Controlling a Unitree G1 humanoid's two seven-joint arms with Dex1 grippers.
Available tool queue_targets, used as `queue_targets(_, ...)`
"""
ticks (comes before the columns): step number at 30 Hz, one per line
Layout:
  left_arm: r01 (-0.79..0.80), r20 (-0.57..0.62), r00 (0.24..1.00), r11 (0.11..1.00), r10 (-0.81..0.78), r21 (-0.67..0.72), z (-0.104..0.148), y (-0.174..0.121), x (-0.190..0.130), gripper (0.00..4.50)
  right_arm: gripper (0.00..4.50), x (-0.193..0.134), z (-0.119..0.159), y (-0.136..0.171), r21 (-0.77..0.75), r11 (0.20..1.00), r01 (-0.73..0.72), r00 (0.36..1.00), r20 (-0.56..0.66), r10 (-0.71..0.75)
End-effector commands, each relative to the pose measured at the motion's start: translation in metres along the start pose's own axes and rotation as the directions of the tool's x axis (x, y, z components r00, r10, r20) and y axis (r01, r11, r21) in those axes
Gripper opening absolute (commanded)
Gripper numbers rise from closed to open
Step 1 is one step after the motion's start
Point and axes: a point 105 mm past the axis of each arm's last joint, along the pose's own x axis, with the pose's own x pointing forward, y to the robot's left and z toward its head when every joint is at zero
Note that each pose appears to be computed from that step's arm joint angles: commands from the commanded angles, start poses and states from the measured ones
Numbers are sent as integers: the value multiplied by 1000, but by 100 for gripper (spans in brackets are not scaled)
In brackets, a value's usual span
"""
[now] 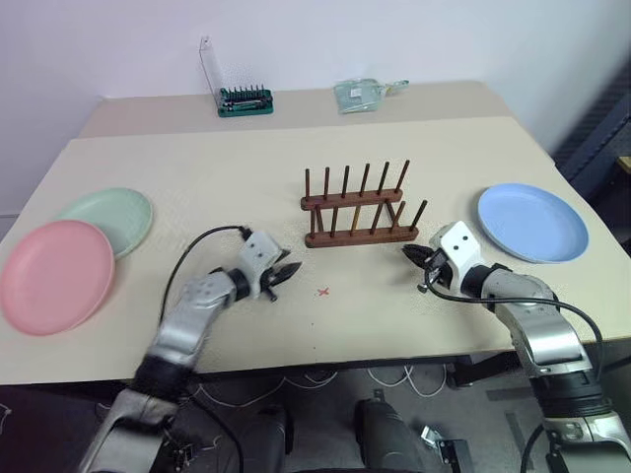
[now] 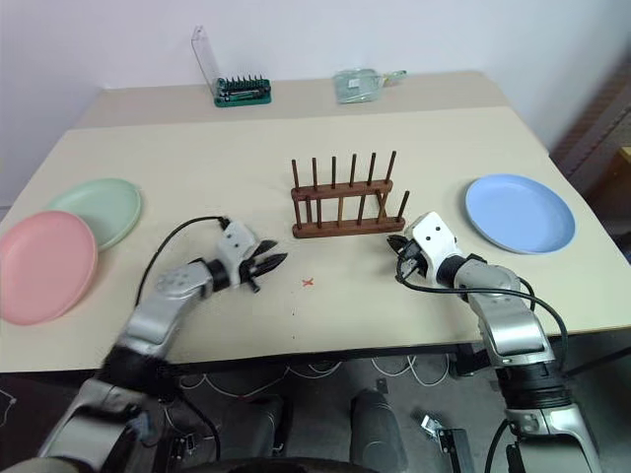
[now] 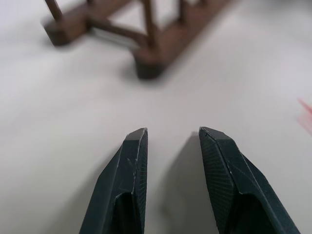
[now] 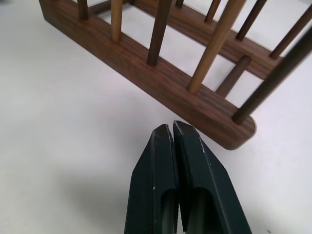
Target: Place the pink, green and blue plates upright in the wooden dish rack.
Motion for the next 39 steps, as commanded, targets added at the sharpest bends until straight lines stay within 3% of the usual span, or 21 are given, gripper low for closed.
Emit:
queue_targets(1,-21,-103,995,997,13,-79,-28,6,-35,169,9,-3,13,0,-26,1000,-14,999,40,15)
queue_targets(7,-239,135,948,924,288,-299,14,57,-89,448,0,3,15,3,-32,998,-55,997,43,57)
queue_targets(10,-398,143,880,868,452,-296,24,82,-116,448,0,5,16,5,-33,996,-83,995,48,84)
queue_targets(14,-648,98,697,683,710,-337,26,120,-180,448,0,10,19,11,-41,991,-129,990,57,131)
queue_targets(16,-745,81,559,543,825,-388,22,136,-225,448,0,13,17,11,-39,990,-139,989,54,141)
queue_targets(22,-851,-27,308,262,951,-454,-1,152,-296,448,0,19,16,14,-39,986,-163,985,53,165)
queue_targets(23,-851,-27,301,256,953,-459,-2,152,-297,448,0,19,15,14,-39,986,-164,985,54,166)
queue_targets(27,-893,-203,235,128,951,-432,-42,147,-312,448,0,19,14,15,-38,986,-165,984,55,167)
queue_targets(33,-877,-326,164,-14,931,-481,-77,146,-323,448,0,16,11,13,-34,987,-157,986,51,159)
queue_targets(39,-858,-425,160,-87,891,-506,-106,144,-321,448,0,16,11,12,-33,989,-144,988,51,145)
